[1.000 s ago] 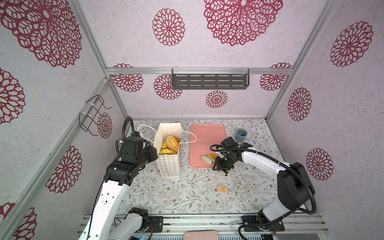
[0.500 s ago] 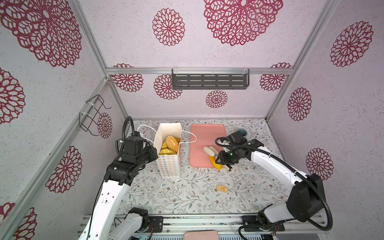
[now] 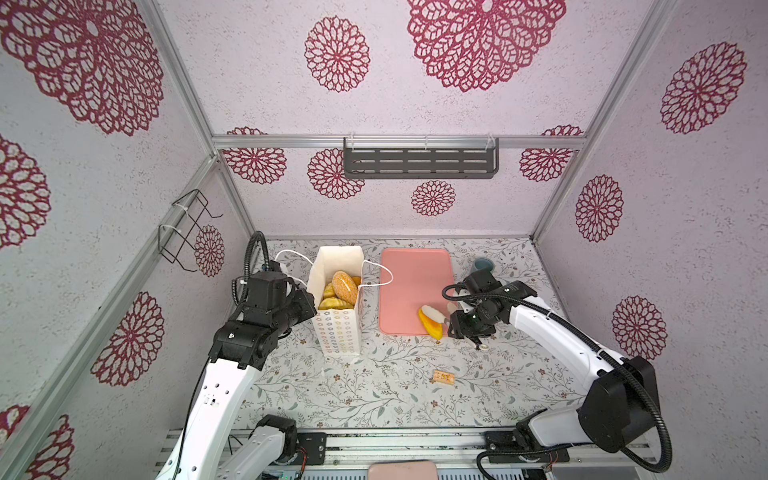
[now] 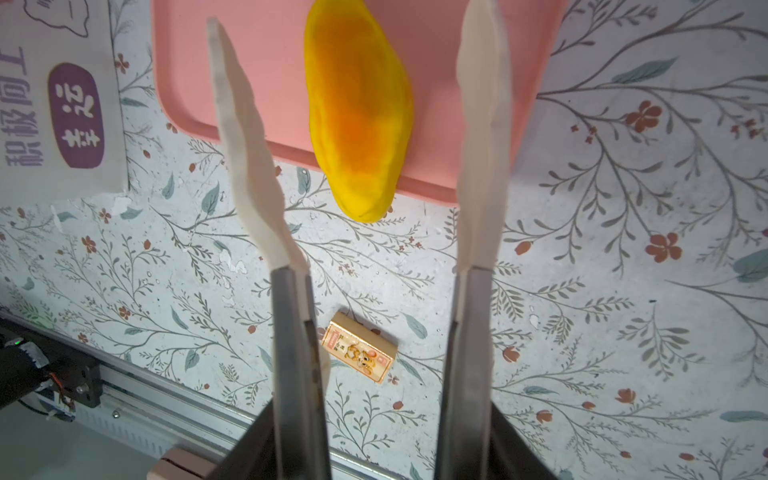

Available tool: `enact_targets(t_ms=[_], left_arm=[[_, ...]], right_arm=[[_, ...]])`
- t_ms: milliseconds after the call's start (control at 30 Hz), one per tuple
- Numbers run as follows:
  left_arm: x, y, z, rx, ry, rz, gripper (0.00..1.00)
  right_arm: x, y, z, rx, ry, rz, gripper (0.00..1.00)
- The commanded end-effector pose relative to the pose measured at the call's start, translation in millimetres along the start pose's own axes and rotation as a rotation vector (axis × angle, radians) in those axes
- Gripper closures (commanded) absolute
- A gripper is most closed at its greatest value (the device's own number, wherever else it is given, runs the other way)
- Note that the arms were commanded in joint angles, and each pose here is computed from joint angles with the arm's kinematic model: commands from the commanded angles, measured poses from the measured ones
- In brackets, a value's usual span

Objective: Place the fake bread into the paper bag
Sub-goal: 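Lower the tongs around the mango-shaped bread and pinch it, then lift the mango-shaped bread with the tongs and carry it over the bag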

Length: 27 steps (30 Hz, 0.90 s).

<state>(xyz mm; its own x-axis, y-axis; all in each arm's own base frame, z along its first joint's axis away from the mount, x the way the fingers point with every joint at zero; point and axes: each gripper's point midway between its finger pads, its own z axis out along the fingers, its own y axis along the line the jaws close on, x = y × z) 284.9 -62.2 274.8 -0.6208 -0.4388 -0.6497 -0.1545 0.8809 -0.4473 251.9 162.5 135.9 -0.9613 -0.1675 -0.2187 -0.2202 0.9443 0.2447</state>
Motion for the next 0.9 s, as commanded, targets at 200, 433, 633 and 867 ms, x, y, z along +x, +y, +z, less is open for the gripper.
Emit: enact_targets(t_ms=[200,433,633,867], left_arm=[[-5,-3,0,0.014,-0.017,0.001,0.78],[-5,-4,2,0.014,-0.013,0.002,0.78],[-5,-3,3,0.013,-0.011,0.003,0.78],[-3,-3,4,0.014,-0.007,0.005,0.77]], right_arm=[[5,5,15,0.001,0.034,-0.037,0.4],[6,0,33,0.028,0.054,-0.027,0.36],[4,4,46,0.041,0.073,-0.037,0.36],[2,1,51,0.075,0.068,-0.035,0.44]])
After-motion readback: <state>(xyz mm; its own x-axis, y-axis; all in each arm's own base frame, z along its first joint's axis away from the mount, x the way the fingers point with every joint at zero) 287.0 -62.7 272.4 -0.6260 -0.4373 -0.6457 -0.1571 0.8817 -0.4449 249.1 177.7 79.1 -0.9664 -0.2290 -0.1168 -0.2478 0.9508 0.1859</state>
